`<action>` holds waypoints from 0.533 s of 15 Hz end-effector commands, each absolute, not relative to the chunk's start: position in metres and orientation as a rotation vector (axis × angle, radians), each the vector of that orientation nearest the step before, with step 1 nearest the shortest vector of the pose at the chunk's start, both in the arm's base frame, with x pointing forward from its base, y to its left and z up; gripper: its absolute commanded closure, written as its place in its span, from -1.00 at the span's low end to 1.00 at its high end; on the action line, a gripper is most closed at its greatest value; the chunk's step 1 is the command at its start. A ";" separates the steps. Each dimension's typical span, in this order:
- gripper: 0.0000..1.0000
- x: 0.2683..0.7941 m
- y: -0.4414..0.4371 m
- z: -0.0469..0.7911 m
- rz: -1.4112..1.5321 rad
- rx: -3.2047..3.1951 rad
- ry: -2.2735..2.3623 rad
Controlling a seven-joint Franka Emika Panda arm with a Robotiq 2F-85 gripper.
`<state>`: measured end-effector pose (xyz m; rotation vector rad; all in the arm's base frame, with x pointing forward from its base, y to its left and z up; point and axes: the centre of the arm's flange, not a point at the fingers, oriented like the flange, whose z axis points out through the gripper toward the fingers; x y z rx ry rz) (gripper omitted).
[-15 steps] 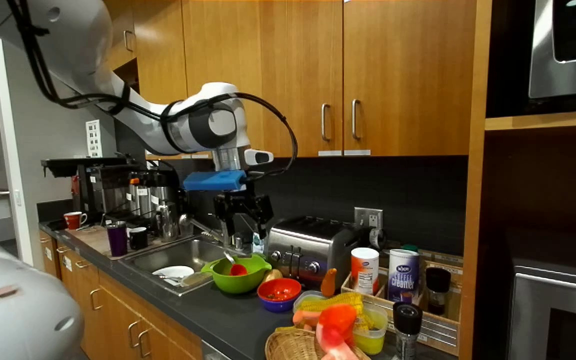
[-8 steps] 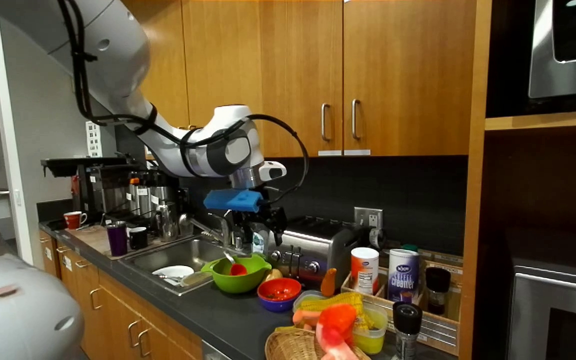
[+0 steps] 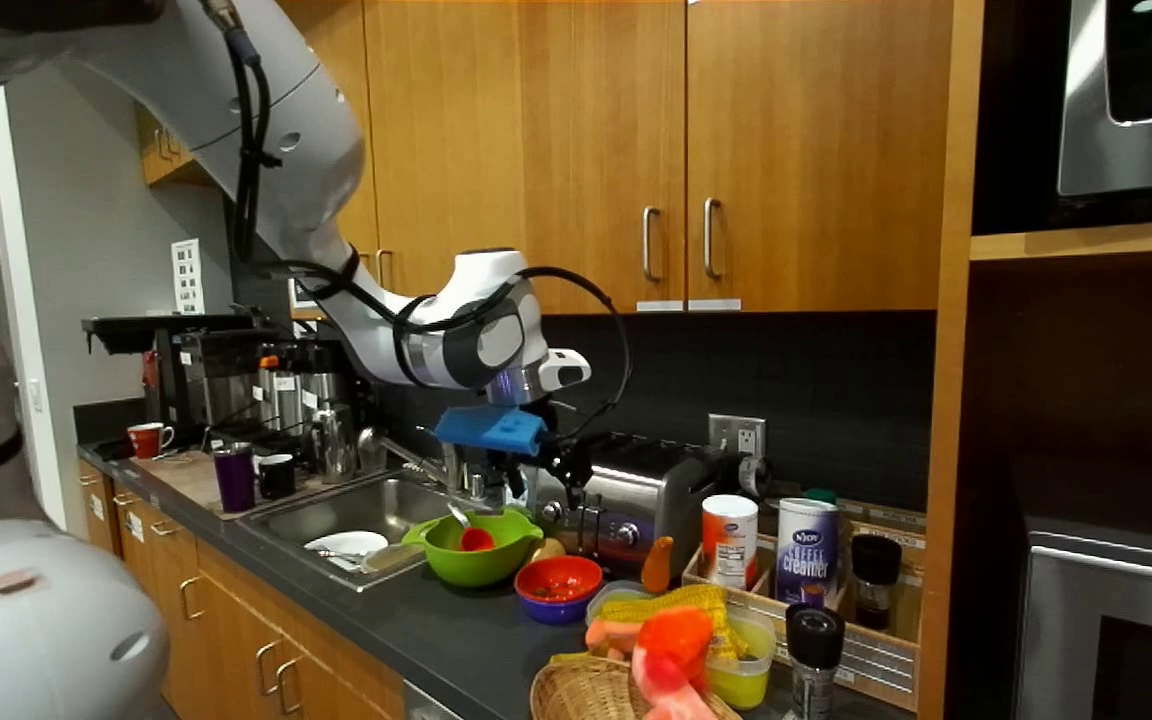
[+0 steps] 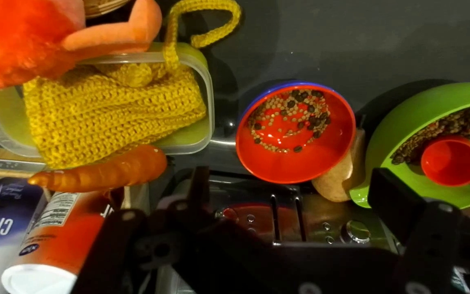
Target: Pour the contents from the right bowls into the green bowl
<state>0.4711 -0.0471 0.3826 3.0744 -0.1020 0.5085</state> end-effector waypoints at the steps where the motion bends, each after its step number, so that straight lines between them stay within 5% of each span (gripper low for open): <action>1: -1.00 0.496 -0.054 0.374 0.520 3.071 -0.076; 8: -1.00 0.524 -0.061 0.361 0.490 3.070 -0.040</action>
